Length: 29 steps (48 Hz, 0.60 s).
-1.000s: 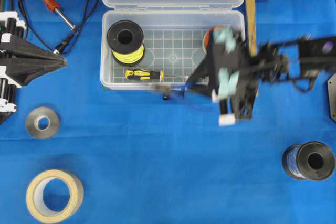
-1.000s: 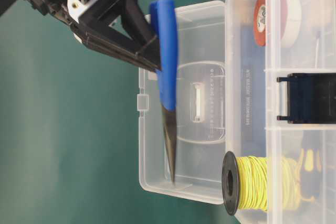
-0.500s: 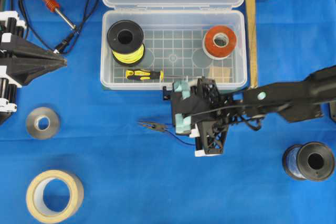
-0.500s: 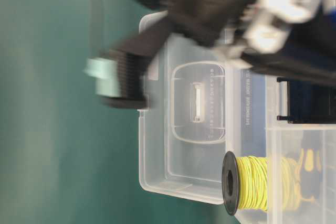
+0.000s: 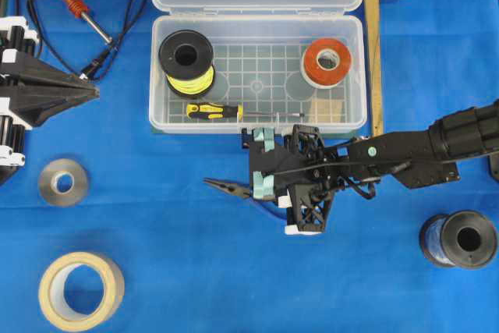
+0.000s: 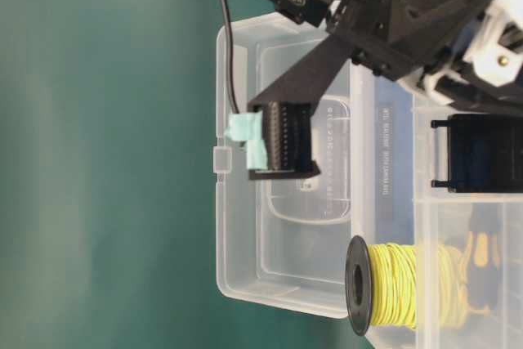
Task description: Pick the nipper from the toolbox among several items.
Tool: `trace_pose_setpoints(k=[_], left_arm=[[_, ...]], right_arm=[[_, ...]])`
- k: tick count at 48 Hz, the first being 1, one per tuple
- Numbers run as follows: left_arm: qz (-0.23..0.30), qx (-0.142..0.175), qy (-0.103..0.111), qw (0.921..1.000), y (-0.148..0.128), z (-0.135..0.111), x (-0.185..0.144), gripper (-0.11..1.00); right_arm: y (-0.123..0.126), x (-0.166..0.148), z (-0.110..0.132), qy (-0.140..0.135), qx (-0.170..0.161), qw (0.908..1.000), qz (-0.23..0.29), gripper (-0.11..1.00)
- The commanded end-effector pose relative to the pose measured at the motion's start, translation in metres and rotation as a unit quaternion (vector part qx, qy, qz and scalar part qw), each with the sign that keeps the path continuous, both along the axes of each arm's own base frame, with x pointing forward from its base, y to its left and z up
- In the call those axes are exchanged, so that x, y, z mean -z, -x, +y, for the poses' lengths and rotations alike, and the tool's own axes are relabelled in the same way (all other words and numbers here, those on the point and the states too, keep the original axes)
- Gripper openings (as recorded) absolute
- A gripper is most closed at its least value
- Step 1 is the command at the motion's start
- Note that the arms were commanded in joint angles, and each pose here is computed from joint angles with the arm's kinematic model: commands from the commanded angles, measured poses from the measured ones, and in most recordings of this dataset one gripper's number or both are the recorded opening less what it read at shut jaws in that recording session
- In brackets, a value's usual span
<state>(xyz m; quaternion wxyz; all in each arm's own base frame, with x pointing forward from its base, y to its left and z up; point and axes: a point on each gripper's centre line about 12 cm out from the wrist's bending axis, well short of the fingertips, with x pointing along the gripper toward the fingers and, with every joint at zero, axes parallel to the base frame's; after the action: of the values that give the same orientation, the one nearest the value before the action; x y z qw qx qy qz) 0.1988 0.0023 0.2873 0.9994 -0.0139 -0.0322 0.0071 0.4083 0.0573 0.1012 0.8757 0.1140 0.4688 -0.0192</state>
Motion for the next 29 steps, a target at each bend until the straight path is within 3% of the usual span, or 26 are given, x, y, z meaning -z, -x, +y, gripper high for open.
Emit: trace_pose_setpoints(k=[1,6,9,15,21,29], left_arm=[[-0.005,-0.001,-0.001,1.0,-0.002,0.0,-0.004,0.0],[-0.005,-0.001,-0.001,1.0,-0.001,0.0,-0.004,0.0],[-0.008,-0.001,-0.001,1.0,-0.001,0.0,-0.005,0.0],[-0.008,-0.001,0.0,1.0,-0.001,0.0,-0.005,0.0],[-0.007,-0.001,0.0,1.0,-0.001,0.0,-0.005,0.0],[-0.008,-0.001,0.0,1.0,-0.001,0.0,-0.005,0.0]], right_arm=[[-0.006,-0.03,-0.002,-0.002,0.002,0.9996,-0.029,0.39],[0.001,-0.059,-0.004,0.004,-0.003,0.9992,-0.04,0.71],[0.01,-0.084,-0.007,0.011,-0.007,0.9984,-0.055,0.83],[0.031,-0.131,-0.013,0.033,-0.017,0.9948,-0.095,0.75],[0.062,-0.163,-0.021,0.055,-0.025,0.9891,-0.135,0.76],[0.108,-0.178,-0.032,0.062,-0.02,0.9826,-0.174,0.76]])
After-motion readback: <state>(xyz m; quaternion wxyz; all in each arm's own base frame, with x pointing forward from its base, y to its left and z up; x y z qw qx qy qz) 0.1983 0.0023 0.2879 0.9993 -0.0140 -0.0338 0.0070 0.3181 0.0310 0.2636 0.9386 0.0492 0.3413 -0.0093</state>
